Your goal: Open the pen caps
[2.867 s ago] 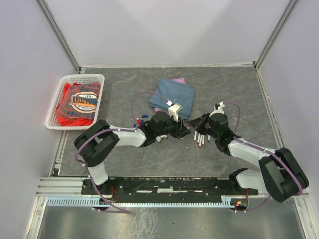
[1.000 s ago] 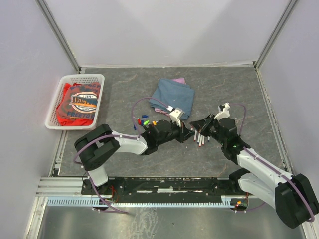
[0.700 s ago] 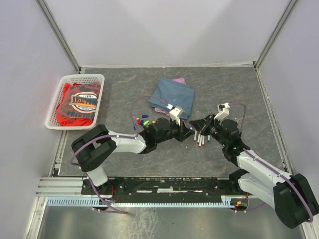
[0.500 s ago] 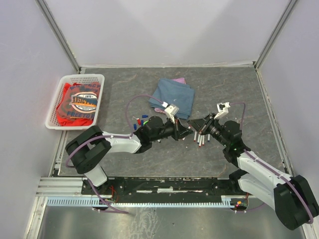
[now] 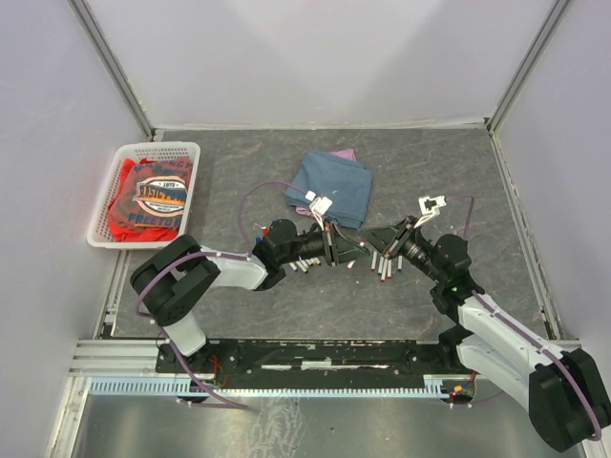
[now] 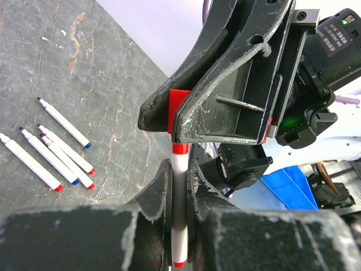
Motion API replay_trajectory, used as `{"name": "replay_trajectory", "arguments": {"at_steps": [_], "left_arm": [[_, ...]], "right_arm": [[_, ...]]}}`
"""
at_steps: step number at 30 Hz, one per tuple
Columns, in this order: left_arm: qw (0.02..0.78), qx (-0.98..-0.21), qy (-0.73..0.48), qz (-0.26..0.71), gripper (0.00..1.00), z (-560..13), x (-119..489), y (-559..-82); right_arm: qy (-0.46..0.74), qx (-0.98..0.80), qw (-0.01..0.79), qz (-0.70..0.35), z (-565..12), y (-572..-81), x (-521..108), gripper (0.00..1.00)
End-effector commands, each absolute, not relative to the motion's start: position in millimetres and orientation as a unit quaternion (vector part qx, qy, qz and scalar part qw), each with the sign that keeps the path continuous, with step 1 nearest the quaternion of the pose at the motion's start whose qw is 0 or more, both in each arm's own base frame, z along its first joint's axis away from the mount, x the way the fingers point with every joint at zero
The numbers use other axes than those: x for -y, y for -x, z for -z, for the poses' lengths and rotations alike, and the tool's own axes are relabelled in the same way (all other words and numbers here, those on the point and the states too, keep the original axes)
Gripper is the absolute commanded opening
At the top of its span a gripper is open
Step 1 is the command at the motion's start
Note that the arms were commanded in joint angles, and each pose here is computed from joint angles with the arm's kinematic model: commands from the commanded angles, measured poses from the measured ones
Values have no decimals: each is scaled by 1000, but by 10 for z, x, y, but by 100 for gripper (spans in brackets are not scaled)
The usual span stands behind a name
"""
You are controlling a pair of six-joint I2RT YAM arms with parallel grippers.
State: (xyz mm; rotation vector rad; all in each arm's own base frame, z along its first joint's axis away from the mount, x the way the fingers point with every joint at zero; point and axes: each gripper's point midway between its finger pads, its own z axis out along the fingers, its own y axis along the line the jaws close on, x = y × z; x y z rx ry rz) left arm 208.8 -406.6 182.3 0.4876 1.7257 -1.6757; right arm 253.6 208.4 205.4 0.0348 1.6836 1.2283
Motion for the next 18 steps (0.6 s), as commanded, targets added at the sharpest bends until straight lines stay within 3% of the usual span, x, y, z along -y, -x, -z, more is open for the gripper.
{"name": "replay_trajectory", "arguments": {"at_steps": [1,8,18], "left_arm": [[326,-687,-175,626,3,-1730,3984,-2143],[406,-789,-130,441,3,-1268,3772,-2539],[474,-819,-121,300,3,-1115,3770,-2715]], "right_arm": [[-50,-704,567,-425,-2068,-2800,-1737,1],[-115,-754,551,-338,-1899,-2922,-1465,1],[-165,-796,524,-255,-1679,-2989,-1212,1]]}}
